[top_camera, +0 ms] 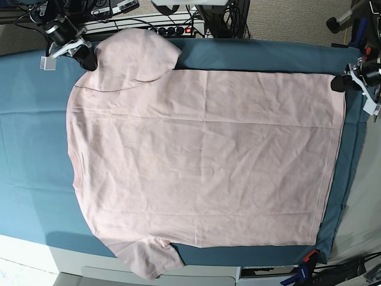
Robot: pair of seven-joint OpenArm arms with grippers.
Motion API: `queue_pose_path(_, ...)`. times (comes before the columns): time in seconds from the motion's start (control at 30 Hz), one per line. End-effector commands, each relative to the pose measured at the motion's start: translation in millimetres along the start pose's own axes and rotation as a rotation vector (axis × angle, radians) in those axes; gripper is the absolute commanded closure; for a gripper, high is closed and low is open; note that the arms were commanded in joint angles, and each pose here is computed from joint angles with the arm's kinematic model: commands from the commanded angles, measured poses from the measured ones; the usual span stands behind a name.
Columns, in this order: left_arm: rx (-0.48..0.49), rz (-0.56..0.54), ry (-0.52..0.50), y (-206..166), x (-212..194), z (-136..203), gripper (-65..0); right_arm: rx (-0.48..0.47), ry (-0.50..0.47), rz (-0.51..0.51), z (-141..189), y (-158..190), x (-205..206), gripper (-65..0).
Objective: Fold the T-shirt properly
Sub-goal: 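Grasp the shirt's shoulder corners with both grippers, then lift the shoulder edge and pull it toward the robot with both grippers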
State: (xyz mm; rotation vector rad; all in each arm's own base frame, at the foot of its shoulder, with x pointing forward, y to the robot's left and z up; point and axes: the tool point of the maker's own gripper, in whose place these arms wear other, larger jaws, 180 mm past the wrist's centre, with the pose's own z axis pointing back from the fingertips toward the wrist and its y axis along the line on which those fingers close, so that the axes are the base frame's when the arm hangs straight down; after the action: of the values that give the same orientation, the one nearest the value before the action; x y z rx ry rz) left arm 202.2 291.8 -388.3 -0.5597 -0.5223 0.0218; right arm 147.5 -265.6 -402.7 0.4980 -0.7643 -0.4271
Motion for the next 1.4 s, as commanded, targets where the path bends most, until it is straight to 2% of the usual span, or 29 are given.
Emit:
queue_pose_path(0.0, 0.002, -0.028, -0.029, 0, 14, 8, 0.0, -0.017, 0.058, 0.025, 5, -5, -8, 0.0)
queue_pose_path(0.3, -0.012, -0.021, -0.007, -2, 10, 9, 0.0, -0.026, 0.106, 0.028, 15, -10, -16, 0.0)
queue_pose_path(0.5, 0.01, -0.047, 0.012, 2, 13, 19, 0.0, -0.074, 0.152, 0.112, 37, -23, -7, 0.0)
queue_pose_path(0.67, 0.013, -0.068, 0.024, 0, 14, 22, 0.0, -0.102, 0.139, 0.182, 51, -25, 10, 0.0)
queue_pose_path(0.87, -0.003, -0.069, 0.08, -9, -11, 28, 0.0, -0.127, 0.148, 0.19, 63, -29, 9, 0.0)
queue_pose_path(1.07, 0.035, -0.097, 0.088, -13, -23, 53, 0.0, -0.114, 0.18, 0.176, 68, -29, 2, 0.0)
queue_pose_path(1.2, 0.066, -0.109, 0.085, -16, -32, 70, 0.0, -0.129, 0.209, 0.202, 75, -34, 5, 0.0)
queue_pose_path(1.37, 0.051, -0.083, 0.095, -27, -50, 76, 0.0, -0.152, 0.249, 0.239, 85, -41, 8, 0.0)
